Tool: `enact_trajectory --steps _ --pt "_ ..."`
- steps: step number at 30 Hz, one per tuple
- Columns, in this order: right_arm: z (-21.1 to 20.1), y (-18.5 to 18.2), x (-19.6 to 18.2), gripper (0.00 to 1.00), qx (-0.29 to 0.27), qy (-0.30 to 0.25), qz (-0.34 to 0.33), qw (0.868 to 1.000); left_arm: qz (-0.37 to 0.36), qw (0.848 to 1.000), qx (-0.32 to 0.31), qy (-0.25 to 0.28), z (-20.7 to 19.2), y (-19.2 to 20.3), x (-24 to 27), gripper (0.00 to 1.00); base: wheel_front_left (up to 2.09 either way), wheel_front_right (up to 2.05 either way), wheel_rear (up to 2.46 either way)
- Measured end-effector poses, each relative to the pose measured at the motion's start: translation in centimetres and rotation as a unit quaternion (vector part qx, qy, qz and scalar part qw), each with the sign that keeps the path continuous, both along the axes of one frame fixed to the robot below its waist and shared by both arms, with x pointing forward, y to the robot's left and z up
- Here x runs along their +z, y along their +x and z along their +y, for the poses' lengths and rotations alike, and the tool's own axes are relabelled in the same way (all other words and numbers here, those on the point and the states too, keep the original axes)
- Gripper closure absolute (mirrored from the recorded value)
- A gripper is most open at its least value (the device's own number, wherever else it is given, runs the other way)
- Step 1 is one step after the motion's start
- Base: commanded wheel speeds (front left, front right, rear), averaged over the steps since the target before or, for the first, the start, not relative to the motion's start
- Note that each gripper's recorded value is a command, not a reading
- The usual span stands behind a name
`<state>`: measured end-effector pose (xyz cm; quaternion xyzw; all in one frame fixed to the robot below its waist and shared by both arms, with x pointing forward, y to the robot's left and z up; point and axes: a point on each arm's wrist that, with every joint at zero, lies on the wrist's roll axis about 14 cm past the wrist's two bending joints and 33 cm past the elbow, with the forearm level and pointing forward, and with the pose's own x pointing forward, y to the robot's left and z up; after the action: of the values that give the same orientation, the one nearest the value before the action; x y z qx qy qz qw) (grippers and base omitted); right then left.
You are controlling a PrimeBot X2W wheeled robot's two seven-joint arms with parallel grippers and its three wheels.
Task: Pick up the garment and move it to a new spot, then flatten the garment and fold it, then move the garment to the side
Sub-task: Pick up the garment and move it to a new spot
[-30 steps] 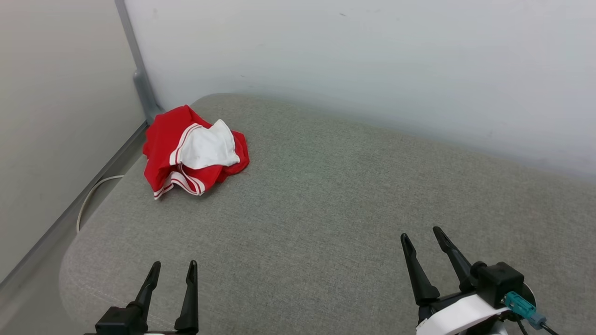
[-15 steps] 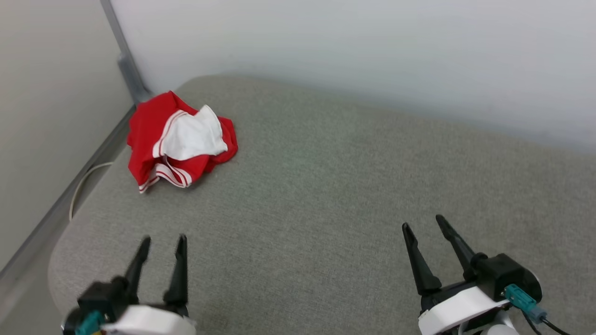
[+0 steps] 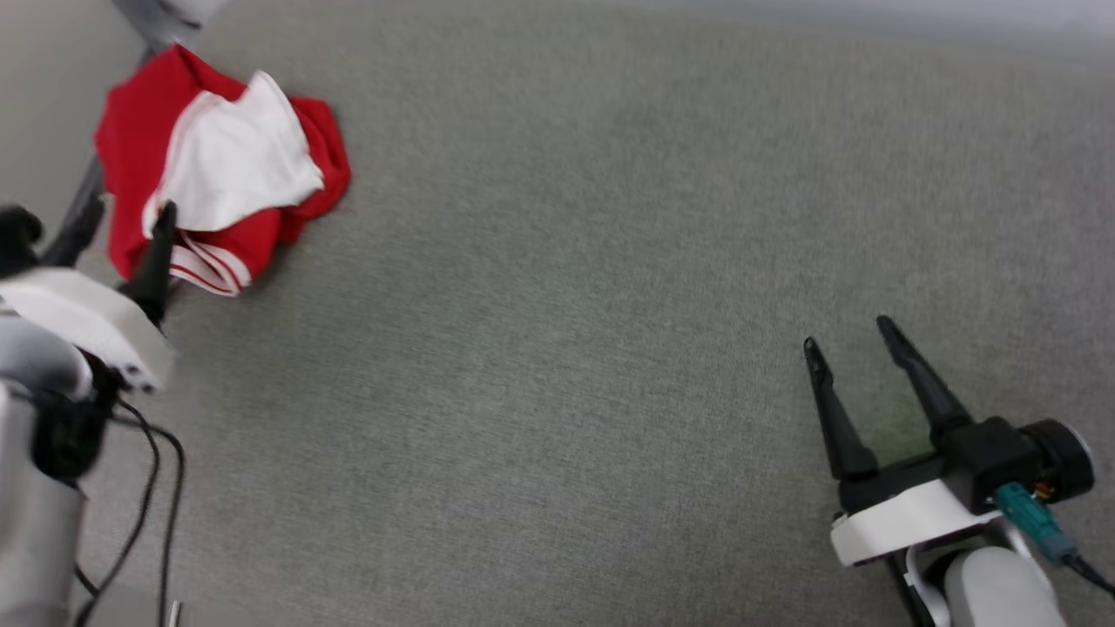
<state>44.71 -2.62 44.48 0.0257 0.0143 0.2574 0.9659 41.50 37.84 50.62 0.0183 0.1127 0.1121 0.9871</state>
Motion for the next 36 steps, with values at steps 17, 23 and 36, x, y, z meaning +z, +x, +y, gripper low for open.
enact_trajectory --steps 17,23,36 --pt "-5.2 2.1 -6.8 0.0 -0.06 -0.031 0.061 0.996 0.237 0.969 0.049 -0.05 4.5 5.5 -10.5 0.0 0.0 0.0 0.0" --pt "-5.3 2.3 -6.9 0.0 -0.06 -0.035 0.062 0.996 0.236 0.968 0.047 -0.068 3.8 5.5 -11.3 1.0 0.0 0.0 0.0" --pt "-4.6 0.8 -3.7 0.0 -0.056 -0.031 0.042 0.997 0.066 0.997 -0.004 -0.049 2.2 6.3 -2.3 1.0 0.0 0.0 0.0"
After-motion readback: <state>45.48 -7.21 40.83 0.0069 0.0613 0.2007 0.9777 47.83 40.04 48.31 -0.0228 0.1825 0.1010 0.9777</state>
